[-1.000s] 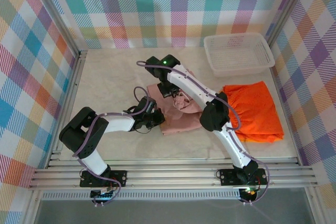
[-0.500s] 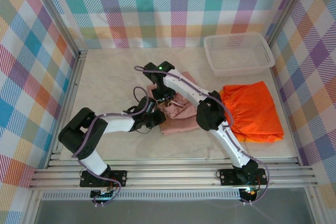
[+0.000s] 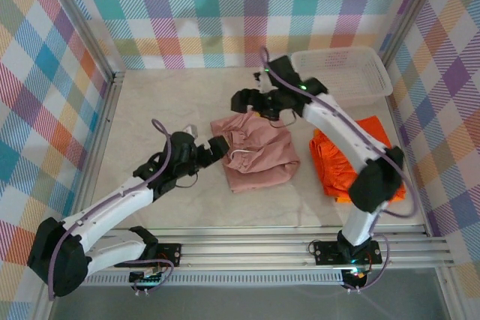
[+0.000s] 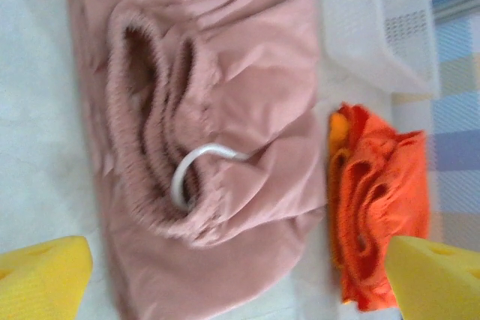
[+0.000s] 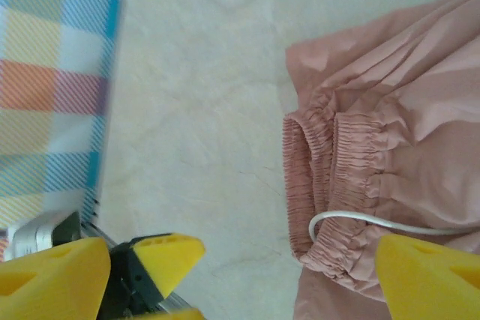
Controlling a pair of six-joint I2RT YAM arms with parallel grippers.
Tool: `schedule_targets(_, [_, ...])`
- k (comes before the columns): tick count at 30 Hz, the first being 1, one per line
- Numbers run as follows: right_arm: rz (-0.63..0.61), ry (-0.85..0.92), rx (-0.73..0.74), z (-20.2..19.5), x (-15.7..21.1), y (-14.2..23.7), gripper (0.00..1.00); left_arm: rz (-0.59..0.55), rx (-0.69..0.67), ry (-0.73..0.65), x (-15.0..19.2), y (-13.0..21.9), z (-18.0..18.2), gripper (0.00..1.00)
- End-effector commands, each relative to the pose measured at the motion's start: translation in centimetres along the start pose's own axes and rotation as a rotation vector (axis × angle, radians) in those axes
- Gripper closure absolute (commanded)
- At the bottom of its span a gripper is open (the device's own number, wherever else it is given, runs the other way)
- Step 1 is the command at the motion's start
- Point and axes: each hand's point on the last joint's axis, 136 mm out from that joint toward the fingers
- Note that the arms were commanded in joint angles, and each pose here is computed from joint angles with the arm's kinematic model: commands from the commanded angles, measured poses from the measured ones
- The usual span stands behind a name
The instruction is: Fold and stack the shorts
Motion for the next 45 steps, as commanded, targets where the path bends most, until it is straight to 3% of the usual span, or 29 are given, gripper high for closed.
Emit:
schedule_targets(1, [-0.040,-0.063,-0.098,-0.5,1.1,-1.2,0.09,0.065,0.045,0.016,-2.2,-1.0,-1.7,0.02])
schedule_targets(7, [-0.059,-0.093,0.045,-6.3,4.1,-1.8,0.11,0.220,0.005,-0.067,-3.9,-6.1,-3.5,0.21])
schedule_targets(12, [-0.049,-0.134,0.095,-9.5,5.2,-2.9,0.10,0.266,0.095,-0.026,-4.8,-10.8,-5.7,0.19])
schedule_targets(23, [0.020,-0.367,0.082,-17.1,6.2,-6.0,0.07,0.351,0.036,0.049,-2.2,-18.8,-1.1,0.17])
schedule_targets(32, [0.097,-0.496,0.171,-22.1,10.7,-6.4,0.08,0.324,-0.131,0.129,-0.7,-17.1,8.7,0.17])
schedule_targets(41, [0.165,-0.553,0.187,-23.8,13.0,-7.7,0.08,0.251,-0.165,0.013,-4.7,-12.9,7.8,0.19])
schedule_targets(45, [0.165,-0.554,0.177,-23.7,12.9,-7.9,0.08,0.301,-0.250,-0.031,-4.4,-11.9,8.7,0.23])
Point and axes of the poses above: each hand's point on the last joint's axis, 136 mm out from that joint toward the fingers, its own y axis back along the fingers, its own z axis along the line the jaws close on, x = y × z, and after that the axes turned 8 degrees about -y, right-handed
